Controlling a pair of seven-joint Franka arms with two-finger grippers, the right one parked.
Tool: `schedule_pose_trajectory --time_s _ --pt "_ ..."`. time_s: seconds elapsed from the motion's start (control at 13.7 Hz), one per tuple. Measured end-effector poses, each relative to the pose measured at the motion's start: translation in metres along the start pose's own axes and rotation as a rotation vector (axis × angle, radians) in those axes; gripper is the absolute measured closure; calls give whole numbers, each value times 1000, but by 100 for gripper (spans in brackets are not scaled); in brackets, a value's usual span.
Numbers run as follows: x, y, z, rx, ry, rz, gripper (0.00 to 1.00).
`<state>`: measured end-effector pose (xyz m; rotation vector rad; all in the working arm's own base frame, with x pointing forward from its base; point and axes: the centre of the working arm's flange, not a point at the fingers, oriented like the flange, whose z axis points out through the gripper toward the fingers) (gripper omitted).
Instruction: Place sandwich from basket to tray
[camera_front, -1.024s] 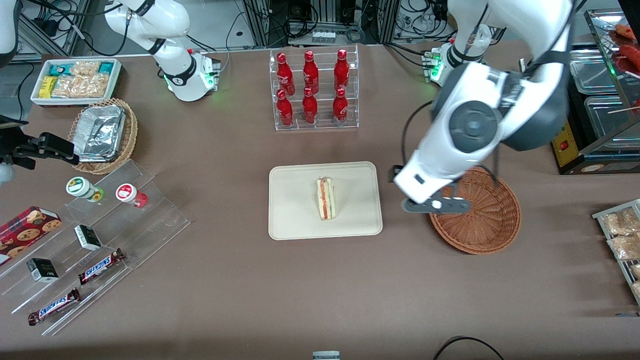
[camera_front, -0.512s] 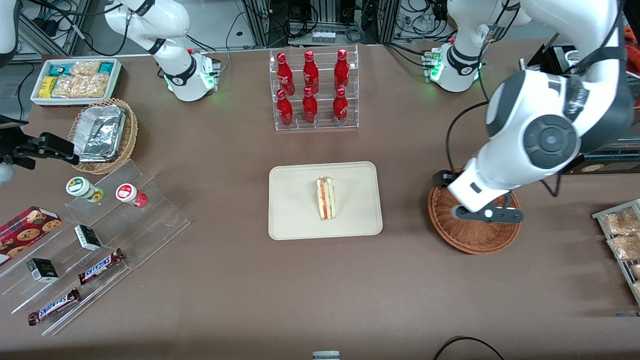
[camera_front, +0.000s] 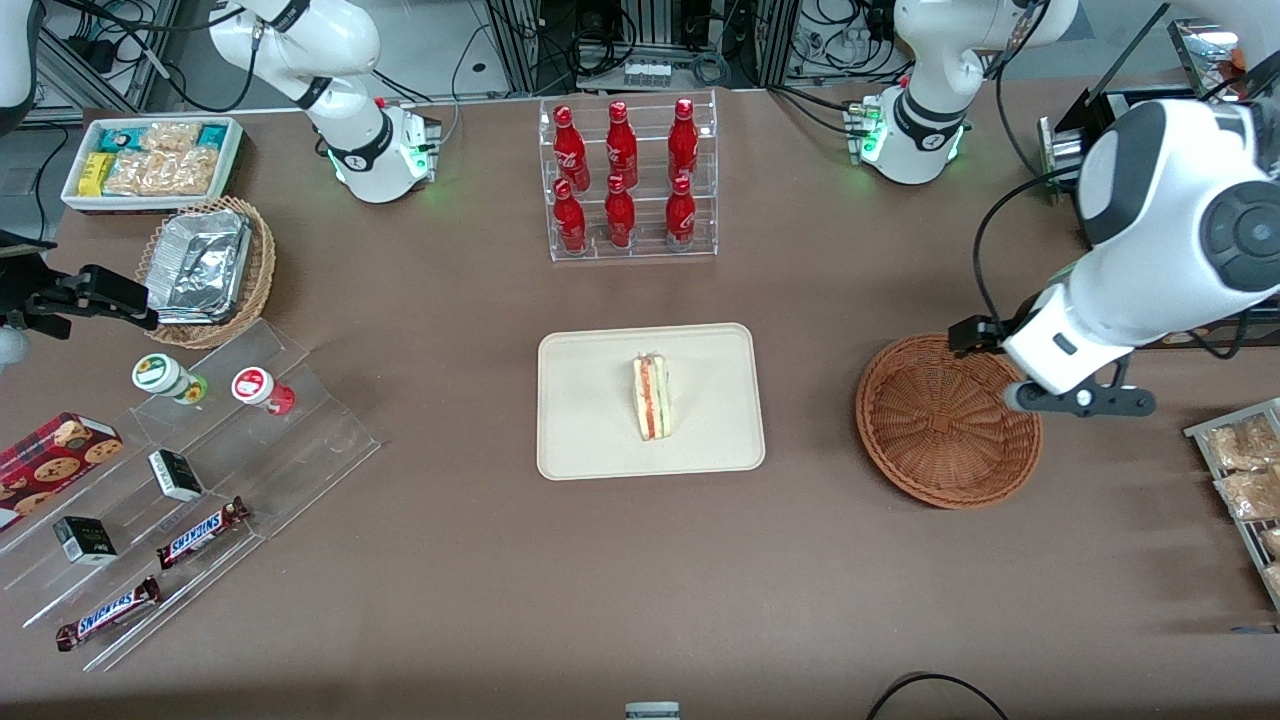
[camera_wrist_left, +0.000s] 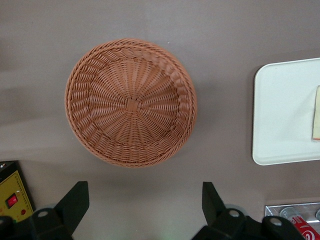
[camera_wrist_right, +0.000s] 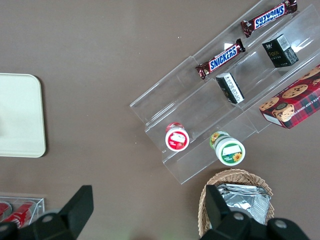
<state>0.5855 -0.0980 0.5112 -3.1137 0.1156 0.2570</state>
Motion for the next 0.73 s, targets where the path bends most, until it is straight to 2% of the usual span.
schedule_pose_trajectory --time_s 0.44,0.73 --pt "-36 -28 -20 3 19 -46 0" --pt "-68 -36 -42 14 -13 -30 0"
